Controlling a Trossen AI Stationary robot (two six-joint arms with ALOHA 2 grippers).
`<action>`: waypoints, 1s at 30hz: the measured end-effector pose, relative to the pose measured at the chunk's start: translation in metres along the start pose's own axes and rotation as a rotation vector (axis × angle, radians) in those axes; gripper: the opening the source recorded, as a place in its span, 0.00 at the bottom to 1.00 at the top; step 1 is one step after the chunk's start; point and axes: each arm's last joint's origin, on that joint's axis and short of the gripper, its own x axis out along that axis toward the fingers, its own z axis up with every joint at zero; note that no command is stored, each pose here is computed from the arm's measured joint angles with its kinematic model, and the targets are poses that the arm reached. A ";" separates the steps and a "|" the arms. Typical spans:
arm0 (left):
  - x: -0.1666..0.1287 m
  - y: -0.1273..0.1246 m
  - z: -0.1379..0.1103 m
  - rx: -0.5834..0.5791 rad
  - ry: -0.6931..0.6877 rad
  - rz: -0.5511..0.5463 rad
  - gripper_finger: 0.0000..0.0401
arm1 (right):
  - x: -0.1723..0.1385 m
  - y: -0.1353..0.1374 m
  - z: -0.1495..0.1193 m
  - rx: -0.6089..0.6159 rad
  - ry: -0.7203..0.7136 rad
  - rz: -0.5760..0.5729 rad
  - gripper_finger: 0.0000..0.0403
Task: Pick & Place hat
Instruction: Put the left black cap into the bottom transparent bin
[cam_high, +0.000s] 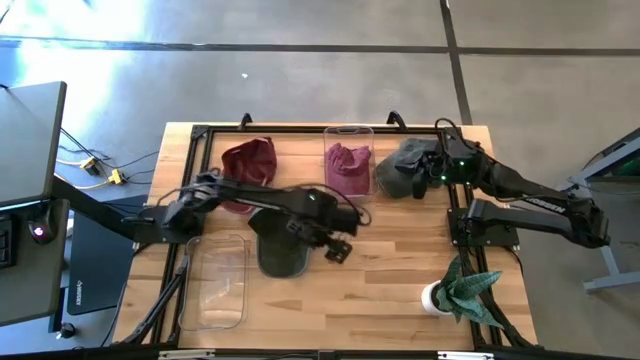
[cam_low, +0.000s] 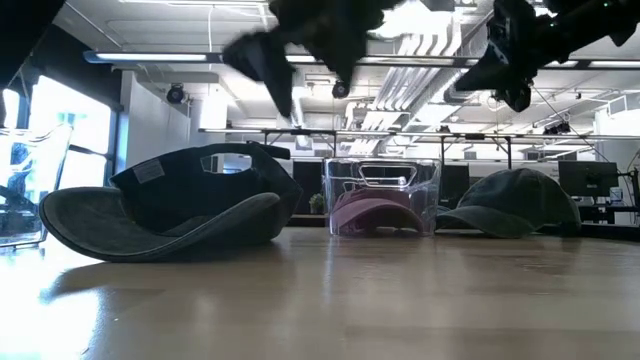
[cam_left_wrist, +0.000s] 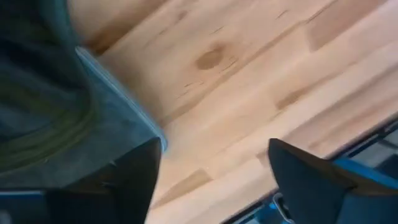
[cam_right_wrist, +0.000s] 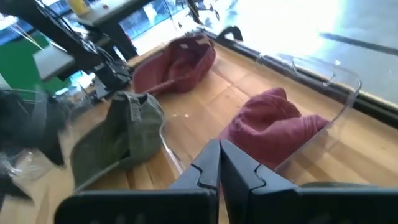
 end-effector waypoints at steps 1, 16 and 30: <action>0.010 0.001 -0.001 0.009 0.020 0.038 0.76 | -0.002 0.000 0.000 0.003 -0.007 0.002 0.01; 0.072 -0.009 -0.024 0.010 -0.098 0.297 0.80 | -0.019 0.004 0.002 0.019 -0.073 0.029 0.01; 0.108 0.006 -0.027 0.062 -0.073 0.487 0.42 | -0.022 0.007 0.004 0.058 -0.087 0.087 0.01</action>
